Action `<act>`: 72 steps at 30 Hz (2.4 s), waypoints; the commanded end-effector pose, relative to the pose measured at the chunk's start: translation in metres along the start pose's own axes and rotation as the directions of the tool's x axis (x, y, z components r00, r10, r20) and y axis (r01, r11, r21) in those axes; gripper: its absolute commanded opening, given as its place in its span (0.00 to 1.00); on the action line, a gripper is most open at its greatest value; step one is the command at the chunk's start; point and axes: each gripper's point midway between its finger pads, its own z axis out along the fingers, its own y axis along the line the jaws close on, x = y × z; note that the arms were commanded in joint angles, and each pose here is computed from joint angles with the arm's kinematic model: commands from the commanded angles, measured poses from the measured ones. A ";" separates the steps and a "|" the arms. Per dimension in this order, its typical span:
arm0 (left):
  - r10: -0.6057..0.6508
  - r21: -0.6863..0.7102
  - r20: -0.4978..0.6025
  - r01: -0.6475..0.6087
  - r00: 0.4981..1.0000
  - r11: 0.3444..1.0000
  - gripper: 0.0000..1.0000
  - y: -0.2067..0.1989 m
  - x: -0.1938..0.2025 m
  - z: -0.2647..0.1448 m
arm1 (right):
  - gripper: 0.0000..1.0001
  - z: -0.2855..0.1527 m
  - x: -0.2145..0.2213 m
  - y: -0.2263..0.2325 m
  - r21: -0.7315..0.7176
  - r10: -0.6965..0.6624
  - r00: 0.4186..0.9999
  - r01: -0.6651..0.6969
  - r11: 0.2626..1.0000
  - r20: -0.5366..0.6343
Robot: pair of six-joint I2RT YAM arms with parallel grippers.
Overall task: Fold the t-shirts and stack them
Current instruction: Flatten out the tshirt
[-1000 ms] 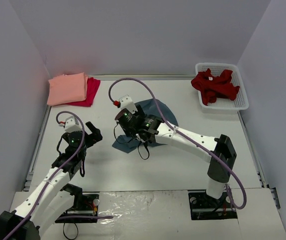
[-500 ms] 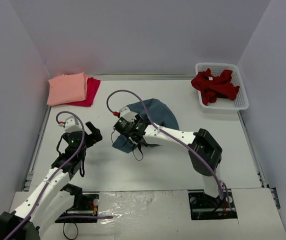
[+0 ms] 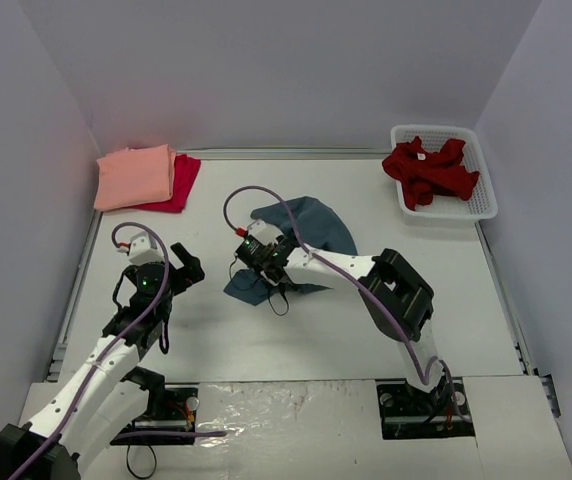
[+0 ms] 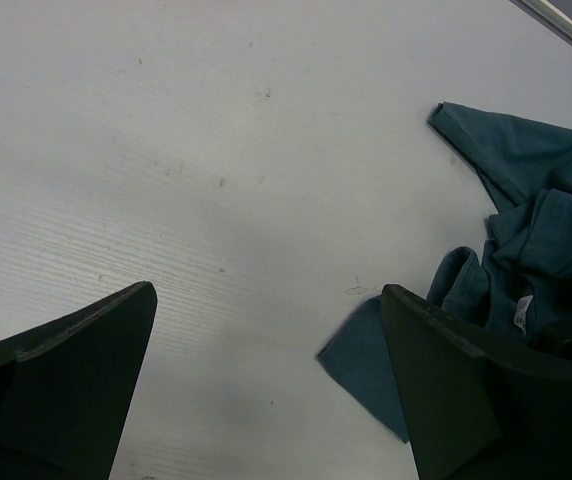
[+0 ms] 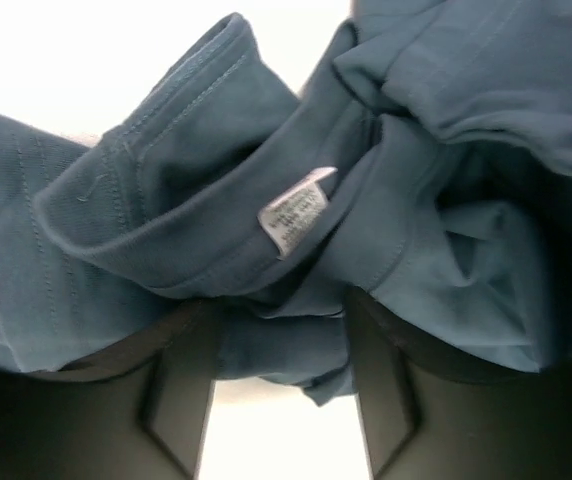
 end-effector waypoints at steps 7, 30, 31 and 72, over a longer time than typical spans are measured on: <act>0.031 -0.014 0.000 -0.031 1.000 0.999 0.94 0.006 0.000 -0.005 | 0.00 0.002 0.003 -0.009 0.014 0.028 1.000 -0.028 1.000 -0.005; 0.009 0.037 -0.036 -0.007 0.999 0.999 0.94 -0.006 0.006 -0.002 | 0.00 -0.095 -0.073 -0.178 0.196 0.265 0.932 -0.316 0.928 0.249; 0.012 0.043 -0.043 -0.010 0.999 0.999 0.94 -0.008 0.007 -0.002 | 0.00 -0.094 -0.072 -0.185 0.203 0.282 0.926 -0.335 0.920 0.250; 0.052 0.148 0.032 -0.056 0.998 0.987 0.94 -0.040 -0.008 -0.033 | 0.00 -0.140 -0.213 -0.011 -0.236 0.178 0.896 -0.085 0.968 0.407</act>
